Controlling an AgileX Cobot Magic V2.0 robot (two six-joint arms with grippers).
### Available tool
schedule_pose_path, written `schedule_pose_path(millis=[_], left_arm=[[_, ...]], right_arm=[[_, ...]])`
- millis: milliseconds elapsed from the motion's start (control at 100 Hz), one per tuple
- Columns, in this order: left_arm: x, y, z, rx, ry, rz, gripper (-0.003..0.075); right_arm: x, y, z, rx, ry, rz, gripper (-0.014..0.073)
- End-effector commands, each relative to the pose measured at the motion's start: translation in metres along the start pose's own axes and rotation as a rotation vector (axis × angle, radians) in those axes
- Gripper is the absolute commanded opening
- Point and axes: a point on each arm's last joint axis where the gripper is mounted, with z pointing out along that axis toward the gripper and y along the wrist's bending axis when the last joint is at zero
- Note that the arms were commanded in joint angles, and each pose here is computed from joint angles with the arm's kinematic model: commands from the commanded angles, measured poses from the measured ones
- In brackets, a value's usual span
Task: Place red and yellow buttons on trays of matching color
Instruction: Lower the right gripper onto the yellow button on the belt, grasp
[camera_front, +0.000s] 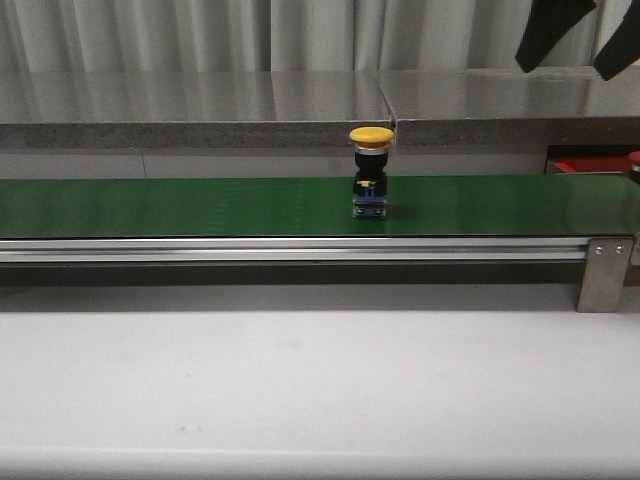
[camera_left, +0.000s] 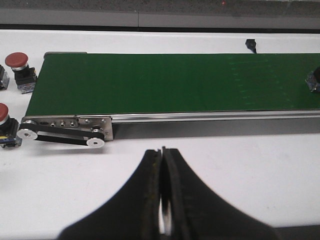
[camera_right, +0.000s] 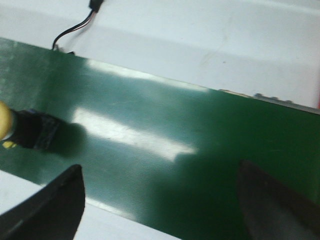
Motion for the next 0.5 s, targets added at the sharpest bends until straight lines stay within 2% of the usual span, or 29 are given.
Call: schedule_pose_path(millis=[0,330,490], left_arm=[[-0.012,-0.002,-0.004,0.018,-0.087,0.0,-0.002],[-0.012,-0.002,-0.004,0.018,-0.087,0.0,-0.002],[-0.012,-0.002,-0.004,0.018,-0.087,0.0,-0.002]], right_arm=[[-0.009,0.021,-0.022,-0.02,-0.087,-0.068,0.0605],[-0.001,0.07,0.01,-0.147,-0.006,-0.251,0.0605],[0.0,0.075,0.031,-0.168,-0.003,-0.261,0.0605]])
